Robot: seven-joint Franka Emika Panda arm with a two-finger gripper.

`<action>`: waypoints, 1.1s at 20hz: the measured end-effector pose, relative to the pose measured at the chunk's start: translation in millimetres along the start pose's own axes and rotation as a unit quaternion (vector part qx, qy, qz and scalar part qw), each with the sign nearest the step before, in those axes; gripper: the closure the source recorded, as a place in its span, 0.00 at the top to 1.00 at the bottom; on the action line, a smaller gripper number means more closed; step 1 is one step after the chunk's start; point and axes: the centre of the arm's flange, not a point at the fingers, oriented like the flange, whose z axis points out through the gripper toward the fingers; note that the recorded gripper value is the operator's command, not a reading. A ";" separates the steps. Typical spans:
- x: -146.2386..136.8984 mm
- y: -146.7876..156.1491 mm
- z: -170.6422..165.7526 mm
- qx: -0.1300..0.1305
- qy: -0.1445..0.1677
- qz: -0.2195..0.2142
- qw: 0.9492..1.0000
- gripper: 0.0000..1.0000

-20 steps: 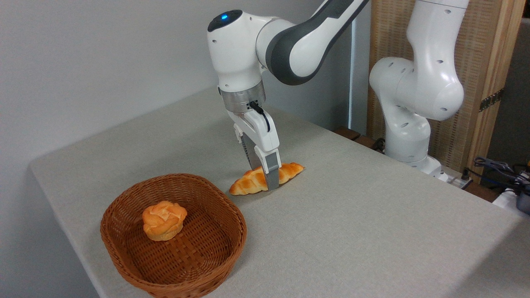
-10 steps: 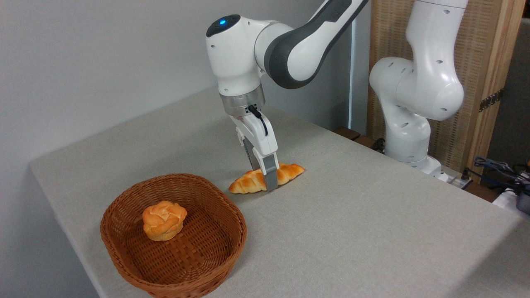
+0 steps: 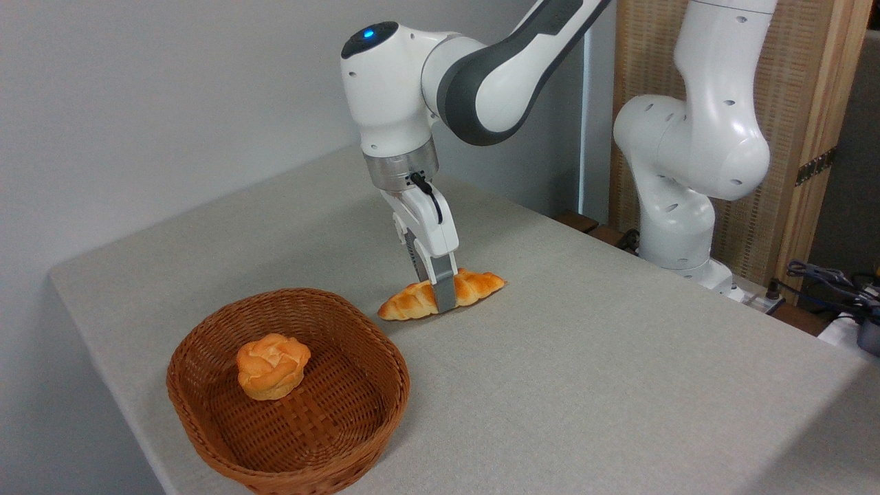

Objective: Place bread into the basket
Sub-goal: 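Close the gripper around the braided roll, then lift the braided roll and carry it over the wicker basket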

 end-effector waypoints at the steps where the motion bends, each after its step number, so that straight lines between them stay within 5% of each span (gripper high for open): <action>1: 0.5 -0.5 -1.9 0.001 0.001 0.000 1.000 0.52; 7: 2.2 -15.5 -40.2 0.013 0.019 -0.010 1.000 0.52; 11: -16.2 -35.5 -74.0 -0.017 0.031 -0.013 0.999 0.52; 16: -56.0 -80.6 -142.0 -0.025 0.105 -0.028 0.994 0.52; 22: -41.4 -140.7 -170.3 -0.005 0.164 -0.028 0.986 0.55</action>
